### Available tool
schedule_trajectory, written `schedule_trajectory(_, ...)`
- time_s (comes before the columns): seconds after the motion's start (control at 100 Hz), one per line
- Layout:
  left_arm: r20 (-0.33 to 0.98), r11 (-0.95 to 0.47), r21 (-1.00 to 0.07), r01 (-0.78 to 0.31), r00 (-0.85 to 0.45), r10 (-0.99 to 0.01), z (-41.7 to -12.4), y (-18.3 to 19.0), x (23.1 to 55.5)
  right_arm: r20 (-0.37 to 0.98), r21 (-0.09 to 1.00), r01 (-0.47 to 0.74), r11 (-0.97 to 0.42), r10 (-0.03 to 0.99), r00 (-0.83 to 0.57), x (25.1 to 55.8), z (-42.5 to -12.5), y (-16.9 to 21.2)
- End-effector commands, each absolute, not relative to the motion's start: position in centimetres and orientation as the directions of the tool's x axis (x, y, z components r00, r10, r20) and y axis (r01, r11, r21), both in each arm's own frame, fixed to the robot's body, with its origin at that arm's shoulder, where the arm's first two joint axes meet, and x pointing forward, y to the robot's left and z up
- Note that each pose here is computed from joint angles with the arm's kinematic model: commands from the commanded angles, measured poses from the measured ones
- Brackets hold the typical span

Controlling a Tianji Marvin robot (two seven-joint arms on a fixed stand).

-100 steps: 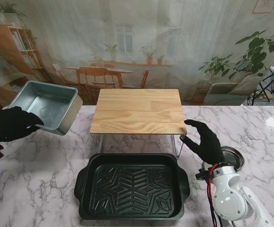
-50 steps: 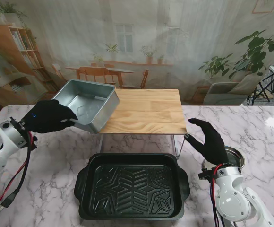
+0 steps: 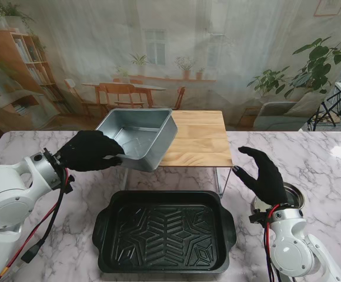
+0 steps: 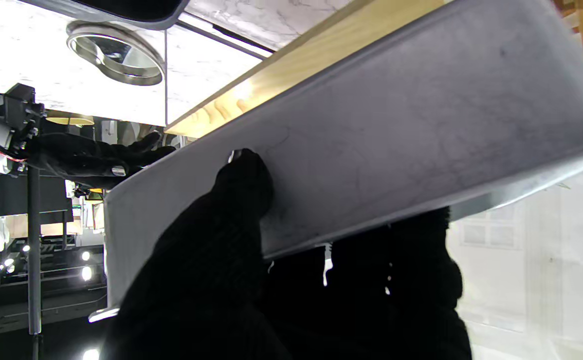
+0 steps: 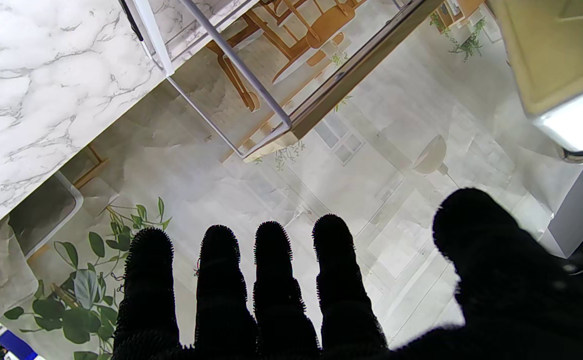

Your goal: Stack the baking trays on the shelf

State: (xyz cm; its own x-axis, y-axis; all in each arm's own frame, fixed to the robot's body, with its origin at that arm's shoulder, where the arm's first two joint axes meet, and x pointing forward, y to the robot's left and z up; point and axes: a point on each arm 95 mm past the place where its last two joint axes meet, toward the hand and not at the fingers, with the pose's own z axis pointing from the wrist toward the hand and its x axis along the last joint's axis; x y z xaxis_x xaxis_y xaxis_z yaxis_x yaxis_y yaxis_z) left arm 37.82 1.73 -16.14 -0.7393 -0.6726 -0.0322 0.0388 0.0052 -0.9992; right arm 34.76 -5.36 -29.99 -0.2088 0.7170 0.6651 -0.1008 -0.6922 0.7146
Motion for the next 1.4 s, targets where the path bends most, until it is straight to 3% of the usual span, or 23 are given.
schedule_trajectory(0.0,-0.034,0.001,-0.999,0.044,-0.755,-0.655,-15.5,0.8,37.1,0.666,0.715,-0.099,-0.692,0.718,-0.201,34.6,-30.3,-5.4)
schedule_trajectory(0.3,0.012,0.011,-1.0,-0.024,-0.782,-0.623,-16.4,-1.8,34.2,0.668,0.716,-0.093,-0.692,0.718,-0.197,34.7,-30.4,-5.3)
schedule_trajectory(0.75,0.081,0.004,-0.994,-0.108,-0.774,-0.628,-18.2,-1.7,30.5,0.67,0.712,-0.106,-0.694,0.717,-0.196,34.6,-30.5,-5.7)
schedule_trajectory(1.39,0.22,-0.05,-0.97,-0.236,-0.782,-0.583,-19.9,-5.5,28.7,0.671,0.711,-0.111,-0.695,0.717,-0.19,34.7,-30.6,-5.8)
